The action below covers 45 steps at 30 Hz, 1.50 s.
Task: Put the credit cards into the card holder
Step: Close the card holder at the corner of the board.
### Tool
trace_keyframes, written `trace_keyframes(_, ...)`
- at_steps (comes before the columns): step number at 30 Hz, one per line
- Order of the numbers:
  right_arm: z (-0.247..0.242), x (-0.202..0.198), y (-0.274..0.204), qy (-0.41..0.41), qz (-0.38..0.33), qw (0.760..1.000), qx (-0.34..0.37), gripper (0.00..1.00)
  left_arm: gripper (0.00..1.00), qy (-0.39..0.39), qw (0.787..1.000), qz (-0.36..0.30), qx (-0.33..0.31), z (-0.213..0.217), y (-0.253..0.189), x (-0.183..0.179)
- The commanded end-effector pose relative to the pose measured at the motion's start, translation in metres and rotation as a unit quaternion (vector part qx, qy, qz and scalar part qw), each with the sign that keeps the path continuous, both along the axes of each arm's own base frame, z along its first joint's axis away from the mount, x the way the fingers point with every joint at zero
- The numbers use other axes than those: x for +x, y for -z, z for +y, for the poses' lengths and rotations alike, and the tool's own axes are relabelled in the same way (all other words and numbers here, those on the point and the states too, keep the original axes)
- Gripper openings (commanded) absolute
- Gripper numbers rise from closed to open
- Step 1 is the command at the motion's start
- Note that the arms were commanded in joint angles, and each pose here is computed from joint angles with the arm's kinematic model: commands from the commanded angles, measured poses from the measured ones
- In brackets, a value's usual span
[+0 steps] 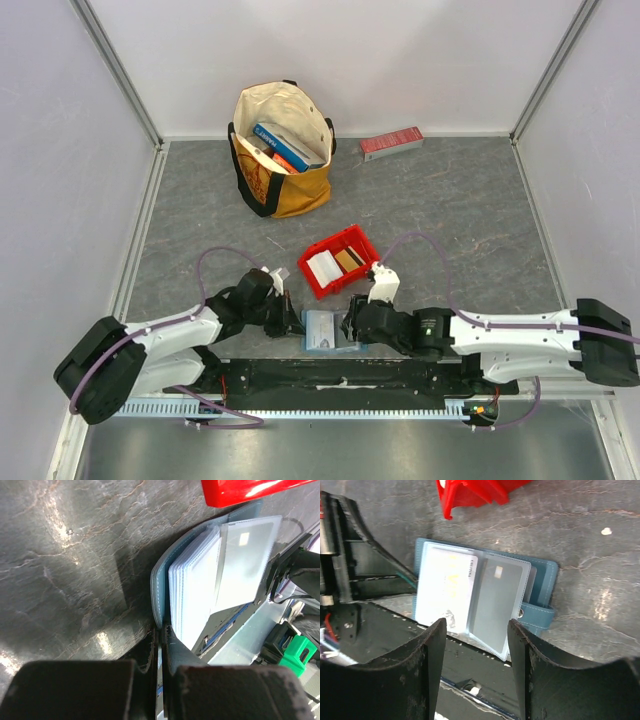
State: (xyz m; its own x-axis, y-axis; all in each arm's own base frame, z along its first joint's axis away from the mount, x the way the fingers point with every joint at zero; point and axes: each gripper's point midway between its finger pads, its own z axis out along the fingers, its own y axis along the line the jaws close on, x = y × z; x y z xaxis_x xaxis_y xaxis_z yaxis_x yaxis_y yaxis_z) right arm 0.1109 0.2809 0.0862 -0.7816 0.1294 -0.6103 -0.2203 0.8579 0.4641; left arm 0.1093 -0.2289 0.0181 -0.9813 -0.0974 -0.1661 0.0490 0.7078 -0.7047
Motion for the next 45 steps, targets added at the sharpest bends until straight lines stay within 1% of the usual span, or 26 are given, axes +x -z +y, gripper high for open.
trace_keyframes(1,-0.006,0.008,0.000,0.011,-0.013,0.998,-0.064,0.59,0.02,0.010,0.999,-0.029,0.019,0.002,-0.011,0.008)
trace_keyframes(7,0.003,0.010,0.011,0.007,-0.009,0.993,-0.118,0.60,0.02,0.009,0.999,-0.030,0.021,0.003,-0.013,0.008)
trace_keyframes(10,0.007,0.009,0.009,-0.001,-0.017,0.993,-0.116,0.61,0.02,0.008,0.999,-0.029,0.026,0.005,-0.009,0.008)
trace_keyframes(12,0.007,0.009,0.004,-0.008,-0.027,0.994,-0.101,0.62,0.02,0.011,0.999,-0.027,0.032,0.006,-0.006,0.007)
trace_keyframes(15,-0.003,0.013,-0.008,-0.010,-0.058,0.996,-0.073,0.63,0.02,0.017,0.999,-0.026,0.042,0.008,-0.004,0.007)
trace_keyframes(18,-0.019,0.017,-0.023,-0.019,-0.098,0.994,-0.048,0.61,0.02,0.020,0.998,-0.029,0.055,0.011,-0.003,0.008)
trace_keyframes(24,-0.050,0.021,-0.028,-0.049,-0.158,0.985,-0.050,0.58,0.02,0.030,0.996,-0.038,0.072,0.014,-0.007,0.010)
trace_keyframes(28,-0.050,0.018,-0.030,-0.096,-0.196,0.975,-0.040,0.60,0.02,0.036,0.995,-0.040,0.083,0.018,-0.007,0.009)
trace_keyframes(30,-0.048,0.013,-0.028,-0.134,-0.214,0.967,-0.045,0.60,0.02,0.036,0.994,-0.042,0.091,0.021,-0.006,0.009)
trace_keyframes(32,-0.048,0.016,-0.025,-0.135,-0.224,0.964,-0.051,0.60,0.02,0.036,0.994,-0.044,0.098,0.024,-0.006,0.009)
trace_keyframes(34,-0.043,0.014,-0.023,-0.153,-0.229,0.960,-0.053,0.60,0.02,0.038,0.993,-0.047,0.105,0.026,-0.006,0.010)
trace_keyframes(39,-0.027,0.003,0.002,-0.213,-0.218,0.950,-0.073,0.57,0.02,0.040,0.990,-0.052,0.127,0.031,-0.005,0.013)
trace_keyframes(41,-0.025,0.002,0.013,-0.225,-0.209,0.947,-0.091,0.54,0.02,0.041,0.990,-0.051,0.125,0.030,-0.006,0.013)
trace_keyframes(42,-0.018,0.001,0.014,-0.232,-0.210,0.946,-0.086,0.52,0.02,0.041,0.990,-0.050,0.125,0.030,-0.006,0.013)
trace_keyframes(45,-0.010,-0.002,0.022,-0.253,-0.202,0.941,-0.099,0.52,0.02,0.041,0.990,-0.049,0.127,0.030,-0.005,0.013)
